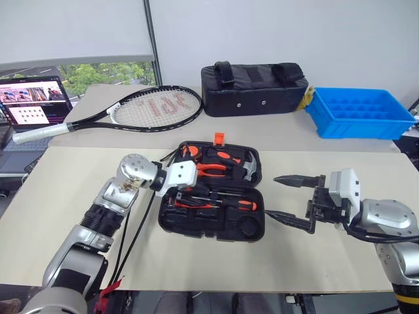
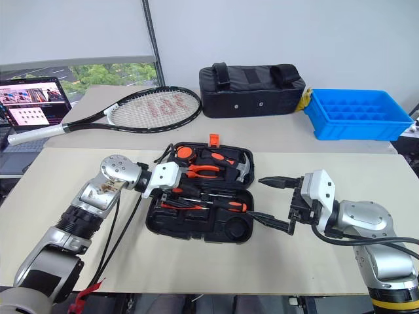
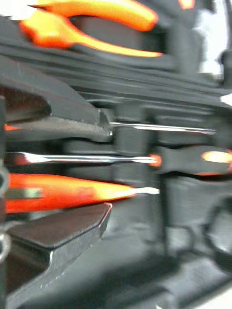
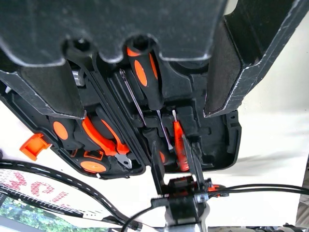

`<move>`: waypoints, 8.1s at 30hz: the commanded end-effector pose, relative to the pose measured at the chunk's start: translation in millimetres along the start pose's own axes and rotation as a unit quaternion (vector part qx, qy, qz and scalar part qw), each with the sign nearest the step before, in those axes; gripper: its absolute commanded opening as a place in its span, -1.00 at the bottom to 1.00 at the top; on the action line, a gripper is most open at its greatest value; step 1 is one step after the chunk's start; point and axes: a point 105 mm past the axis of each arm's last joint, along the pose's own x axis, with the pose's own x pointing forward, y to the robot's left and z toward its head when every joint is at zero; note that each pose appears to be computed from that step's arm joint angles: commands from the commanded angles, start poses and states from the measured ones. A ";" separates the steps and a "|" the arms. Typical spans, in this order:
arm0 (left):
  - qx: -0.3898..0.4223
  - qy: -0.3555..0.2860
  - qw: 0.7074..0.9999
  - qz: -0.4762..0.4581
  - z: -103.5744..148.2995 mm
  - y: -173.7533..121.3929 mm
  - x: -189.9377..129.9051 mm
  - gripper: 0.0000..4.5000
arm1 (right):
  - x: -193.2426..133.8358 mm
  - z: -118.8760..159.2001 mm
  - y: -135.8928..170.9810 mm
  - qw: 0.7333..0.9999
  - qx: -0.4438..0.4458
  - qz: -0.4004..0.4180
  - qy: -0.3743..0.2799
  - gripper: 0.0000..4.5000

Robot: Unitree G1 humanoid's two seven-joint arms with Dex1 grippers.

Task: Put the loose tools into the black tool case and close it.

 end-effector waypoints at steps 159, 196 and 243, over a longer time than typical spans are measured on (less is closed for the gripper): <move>-0.039 -0.036 0.996 0.071 -15.2 -25.0 33.8 -0.98 | 1.4 3.5 0.7 0.998 -0.027 0.027 -0.055 1.00; -0.011 0.067 0.996 -0.048 -53.5 -43.0 51.7 -0.98 | 0.1 6.8 4.0 0.998 -0.027 0.017 -0.053 1.00; -0.051 -0.115 0.991 0.049 70.6 -36.5 -39.4 0.96 | -90.5 -94.1 -86.7 0.921 0.070 -0.208 0.322 1.00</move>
